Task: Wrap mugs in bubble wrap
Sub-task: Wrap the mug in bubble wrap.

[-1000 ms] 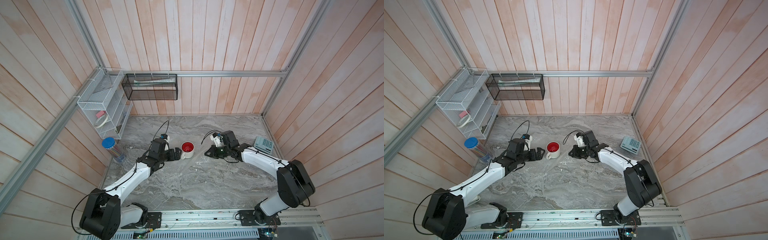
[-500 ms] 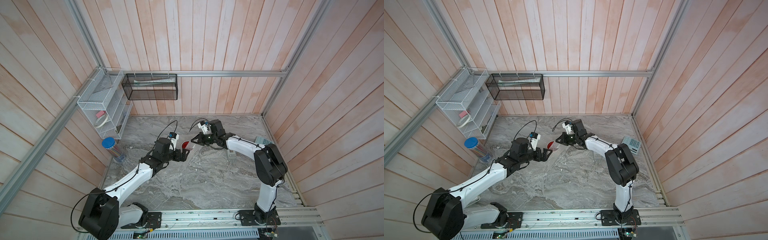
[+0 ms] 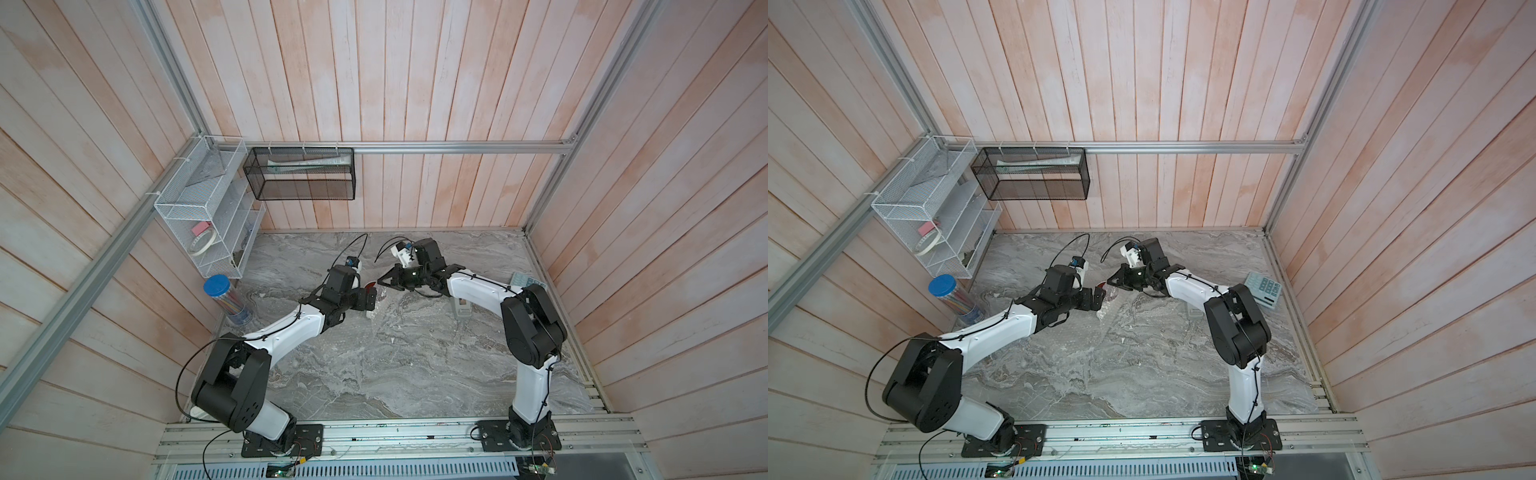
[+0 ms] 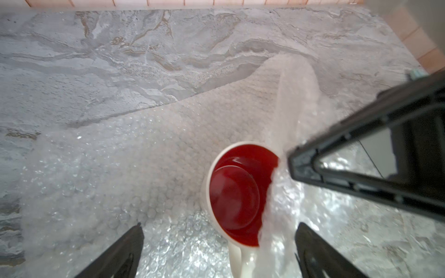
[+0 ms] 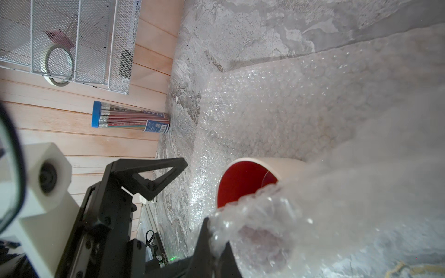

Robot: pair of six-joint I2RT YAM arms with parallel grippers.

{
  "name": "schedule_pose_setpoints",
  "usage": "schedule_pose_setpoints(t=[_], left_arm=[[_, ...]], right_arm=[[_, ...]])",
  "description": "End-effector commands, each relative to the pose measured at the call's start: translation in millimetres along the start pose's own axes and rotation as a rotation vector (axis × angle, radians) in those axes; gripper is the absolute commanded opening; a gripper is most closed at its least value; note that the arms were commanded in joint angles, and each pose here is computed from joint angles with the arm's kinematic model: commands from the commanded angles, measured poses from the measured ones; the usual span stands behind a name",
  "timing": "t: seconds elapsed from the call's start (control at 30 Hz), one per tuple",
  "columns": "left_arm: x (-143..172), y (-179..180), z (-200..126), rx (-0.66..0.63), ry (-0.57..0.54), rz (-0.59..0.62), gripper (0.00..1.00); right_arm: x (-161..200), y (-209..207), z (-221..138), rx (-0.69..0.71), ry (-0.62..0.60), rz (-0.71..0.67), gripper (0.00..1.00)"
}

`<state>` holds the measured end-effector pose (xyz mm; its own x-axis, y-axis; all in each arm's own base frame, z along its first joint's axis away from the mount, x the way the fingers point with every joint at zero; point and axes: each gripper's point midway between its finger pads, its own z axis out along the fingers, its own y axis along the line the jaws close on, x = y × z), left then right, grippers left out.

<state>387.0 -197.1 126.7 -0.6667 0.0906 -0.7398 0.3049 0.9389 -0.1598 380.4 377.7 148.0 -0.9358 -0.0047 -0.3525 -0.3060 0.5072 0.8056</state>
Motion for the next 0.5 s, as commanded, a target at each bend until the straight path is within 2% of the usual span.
schedule_pose_setpoints(t=[0.0,0.13,0.2,0.3,0.47], left_arm=[[-6.1,15.8,11.6,-0.078,-0.006,-0.004,1.0],[7.9,27.6,25.0,-0.119,0.047,-0.025,1.0],[13.8,30.8,28.9,-0.132,0.068,-0.027,1.0],[19.7,36.7,32.9,-0.149,0.087,-0.035,1.0],[19.3,36.2,33.1,-0.139,0.084,-0.037,1.0]], right_arm=[[1.6,5.7,-2.4,0.009,0.01,-0.027,0.09],[0.6,7.7,-18.3,0.074,-0.015,-0.071,0.33],[0.1,8.4,-26.6,0.102,-0.031,-0.088,0.42],[1.8,3.9,-36.7,0.159,-0.047,-0.105,0.48],[7.3,-25.3,-40.9,0.299,-0.043,-0.115,0.49]])
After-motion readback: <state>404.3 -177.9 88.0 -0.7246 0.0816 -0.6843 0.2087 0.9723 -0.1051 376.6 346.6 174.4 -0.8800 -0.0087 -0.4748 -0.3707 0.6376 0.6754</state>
